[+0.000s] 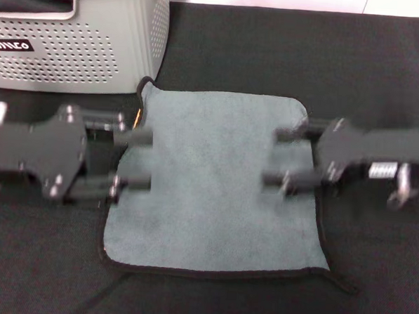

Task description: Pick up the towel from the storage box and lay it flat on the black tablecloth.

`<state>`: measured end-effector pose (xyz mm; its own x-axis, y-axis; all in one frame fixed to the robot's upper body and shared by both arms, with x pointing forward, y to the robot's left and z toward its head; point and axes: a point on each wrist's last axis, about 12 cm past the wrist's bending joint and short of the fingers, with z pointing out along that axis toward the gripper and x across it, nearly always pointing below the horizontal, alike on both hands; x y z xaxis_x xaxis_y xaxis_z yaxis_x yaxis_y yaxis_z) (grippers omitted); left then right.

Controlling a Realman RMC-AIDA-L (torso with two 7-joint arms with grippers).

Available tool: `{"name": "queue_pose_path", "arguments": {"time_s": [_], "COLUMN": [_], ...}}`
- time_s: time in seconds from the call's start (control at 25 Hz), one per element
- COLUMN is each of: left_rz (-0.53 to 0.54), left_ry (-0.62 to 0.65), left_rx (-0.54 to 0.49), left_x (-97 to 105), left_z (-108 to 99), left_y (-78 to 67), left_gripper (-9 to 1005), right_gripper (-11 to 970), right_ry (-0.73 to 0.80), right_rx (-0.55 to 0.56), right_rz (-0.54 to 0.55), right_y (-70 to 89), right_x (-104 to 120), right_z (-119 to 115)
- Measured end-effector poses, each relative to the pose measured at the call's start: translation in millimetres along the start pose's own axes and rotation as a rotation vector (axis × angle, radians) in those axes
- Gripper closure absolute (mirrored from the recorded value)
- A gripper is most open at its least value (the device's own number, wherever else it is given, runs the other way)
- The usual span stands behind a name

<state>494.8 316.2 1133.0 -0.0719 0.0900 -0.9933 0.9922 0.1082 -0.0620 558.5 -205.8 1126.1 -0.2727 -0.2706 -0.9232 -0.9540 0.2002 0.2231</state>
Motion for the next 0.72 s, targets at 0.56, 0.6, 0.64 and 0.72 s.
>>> {"name": "queue_pose_path", "arguments": {"time_s": [0.56,0.6,0.64,0.72], "left_rz": [0.028,0.028,0.028,0.027], "left_ry": [-0.038,-0.036,-0.035,-0.035], "left_rx": [0.044,0.043,0.043,0.042], "left_x": [2,2,1,1], "left_z": [-21,-22,-23,-23], "left_y": [-22.4,-22.3,-22.1,-22.0], "left_gripper": [465,465,465,465], "right_gripper": [87,87,87,88], "right_ry": [-0.131,-0.136,-0.140,-0.155], "right_rx": [-0.192,-0.195,-0.197,-0.203], "right_rz": [-0.248,-0.257,-0.264,-0.282], "right_y": [72.0,73.0,73.6,75.4], "right_x": [-2,-3,-4,-5], "right_z": [28,28,28,29]}}
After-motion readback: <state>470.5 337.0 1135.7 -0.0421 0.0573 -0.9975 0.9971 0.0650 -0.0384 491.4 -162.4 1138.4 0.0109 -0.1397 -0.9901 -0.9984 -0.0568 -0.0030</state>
